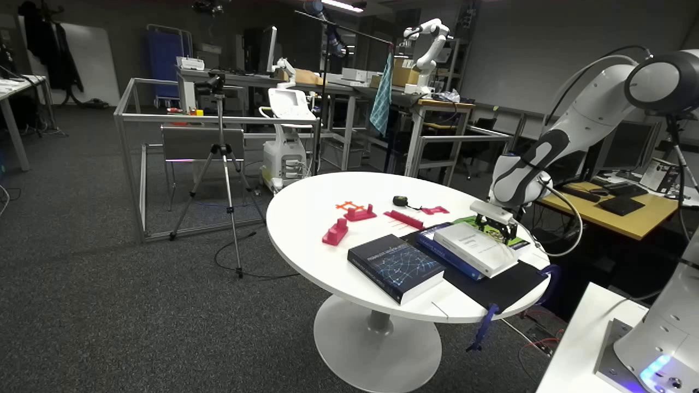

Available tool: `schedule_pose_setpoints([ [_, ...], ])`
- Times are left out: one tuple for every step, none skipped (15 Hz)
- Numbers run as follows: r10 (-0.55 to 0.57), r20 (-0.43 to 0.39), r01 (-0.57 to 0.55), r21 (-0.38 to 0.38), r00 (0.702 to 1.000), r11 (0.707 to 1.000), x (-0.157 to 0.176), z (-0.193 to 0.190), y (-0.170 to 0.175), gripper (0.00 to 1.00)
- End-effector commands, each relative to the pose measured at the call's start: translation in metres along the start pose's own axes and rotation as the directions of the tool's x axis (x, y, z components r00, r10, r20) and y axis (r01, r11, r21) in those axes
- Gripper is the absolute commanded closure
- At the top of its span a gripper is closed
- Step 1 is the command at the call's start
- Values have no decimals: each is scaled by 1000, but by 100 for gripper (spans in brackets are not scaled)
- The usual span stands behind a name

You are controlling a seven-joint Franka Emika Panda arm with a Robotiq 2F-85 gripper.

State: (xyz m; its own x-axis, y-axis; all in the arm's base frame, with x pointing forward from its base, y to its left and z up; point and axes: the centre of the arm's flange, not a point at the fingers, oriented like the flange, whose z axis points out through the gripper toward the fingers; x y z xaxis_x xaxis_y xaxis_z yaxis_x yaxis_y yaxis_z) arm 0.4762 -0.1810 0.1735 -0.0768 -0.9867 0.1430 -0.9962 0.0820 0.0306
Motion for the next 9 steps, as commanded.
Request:
schedule_pose_setpoints([
  [-28, 16, 28, -7, 999, 1000, -11, -16, 6, 0],
  [-34, 20, 34, -4, 999, 999, -13, -16, 5, 0],
  [-37, 20, 37, -5, 999, 999, -15, -16, 5, 0],
  [-41, 21, 41, -5, 999, 999, -16, -16, 5, 0],
  [-42, 22, 42, -3, 999, 999, -17, -16, 4, 0],
  [-39, 22, 39, -1, 999, 999, -16, -17, 4, 0],
  [-31, 23, 31, 8, 999, 999, -16, -20, 4, 0],
  [-11, 19, 11, 29, 1000, 1000, -14, -25, 4, 0],
  [-3, 10, 2, 52, 1000, 999, -9, -32, 5, 0],
])
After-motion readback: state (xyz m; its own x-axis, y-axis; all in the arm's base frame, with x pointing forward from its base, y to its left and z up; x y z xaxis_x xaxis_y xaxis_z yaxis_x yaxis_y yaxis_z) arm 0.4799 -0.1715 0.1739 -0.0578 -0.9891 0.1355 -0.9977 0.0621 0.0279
